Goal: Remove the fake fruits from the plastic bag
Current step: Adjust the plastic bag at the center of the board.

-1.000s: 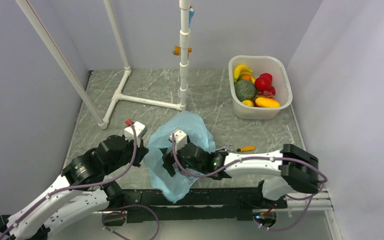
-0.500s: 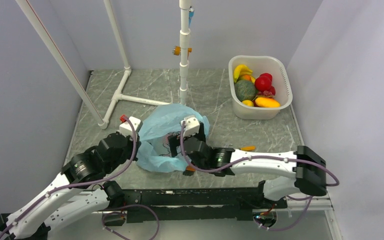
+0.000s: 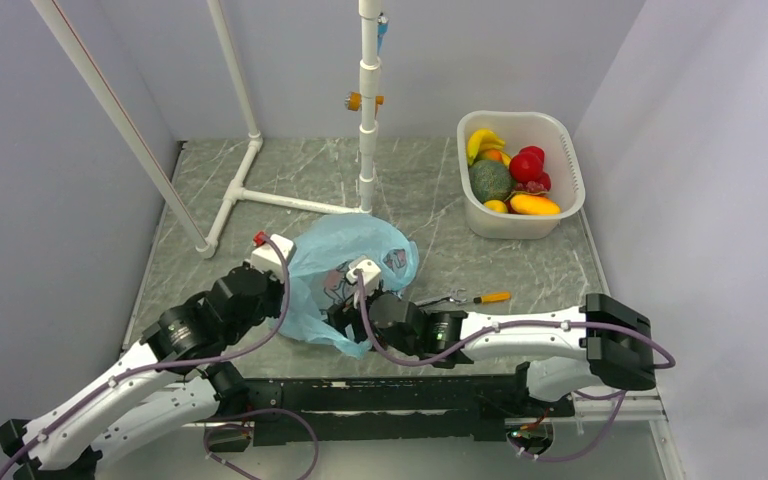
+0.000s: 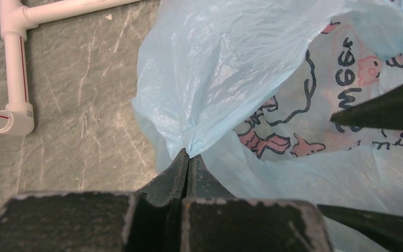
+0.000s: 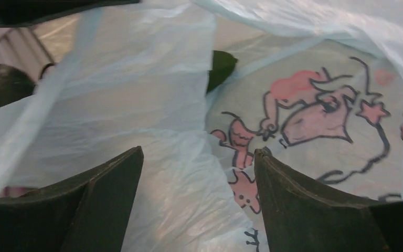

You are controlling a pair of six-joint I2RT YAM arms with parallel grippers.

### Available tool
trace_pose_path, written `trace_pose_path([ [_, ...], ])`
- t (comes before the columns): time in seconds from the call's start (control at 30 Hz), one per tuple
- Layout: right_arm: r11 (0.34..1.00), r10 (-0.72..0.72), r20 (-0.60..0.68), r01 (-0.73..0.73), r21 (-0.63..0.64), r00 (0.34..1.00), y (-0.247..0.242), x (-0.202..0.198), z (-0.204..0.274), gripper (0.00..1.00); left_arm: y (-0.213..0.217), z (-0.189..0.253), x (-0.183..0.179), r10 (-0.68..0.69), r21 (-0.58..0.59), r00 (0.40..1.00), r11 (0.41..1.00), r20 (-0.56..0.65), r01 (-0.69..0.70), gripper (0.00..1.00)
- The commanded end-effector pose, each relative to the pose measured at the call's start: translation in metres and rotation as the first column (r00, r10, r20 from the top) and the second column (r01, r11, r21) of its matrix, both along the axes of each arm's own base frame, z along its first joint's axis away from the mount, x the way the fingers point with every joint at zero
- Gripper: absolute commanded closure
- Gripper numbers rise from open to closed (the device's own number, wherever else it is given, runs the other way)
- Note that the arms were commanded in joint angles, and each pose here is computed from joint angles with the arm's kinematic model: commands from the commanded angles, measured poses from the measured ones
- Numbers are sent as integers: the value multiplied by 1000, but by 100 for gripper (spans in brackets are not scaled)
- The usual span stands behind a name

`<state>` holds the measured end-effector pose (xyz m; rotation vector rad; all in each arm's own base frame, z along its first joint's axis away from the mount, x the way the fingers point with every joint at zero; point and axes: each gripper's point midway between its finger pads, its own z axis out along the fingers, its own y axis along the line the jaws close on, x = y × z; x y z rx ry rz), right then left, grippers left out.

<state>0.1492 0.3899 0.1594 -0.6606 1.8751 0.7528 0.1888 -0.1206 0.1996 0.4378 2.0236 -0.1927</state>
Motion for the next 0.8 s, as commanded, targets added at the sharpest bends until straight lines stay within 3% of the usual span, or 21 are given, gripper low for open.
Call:
trace_pose_path([
  [0.0, 964, 139, -29, -128, 234, 990, 15, -26, 52, 22, -16, 0, 7, -40, 28, 999, 999, -22, 40, 100],
  [0.17, 959, 115, -88, -88, 268, 989, 11, -27, 31, 28, -24, -8, 5, -64, 60, 995, 996, -75, 68, 100],
  [0.4, 970, -61, -37, 68, 232, 997, 15, 16, -7, 36, -22, 16, -3, -94, -58, 995, 994, 30, 96, 100],
  [0.6, 975, -63, -30, 68, 211, 998, 20, 45, -15, 40, -15, 31, -5, -84, -107, 992, 990, 98, 94, 100],
  [0.77, 979, 25, -38, -17, 203, 999, 34, 63, -29, 39, -19, 33, -7, -108, -111, 989, 987, 101, 119, 100],
])
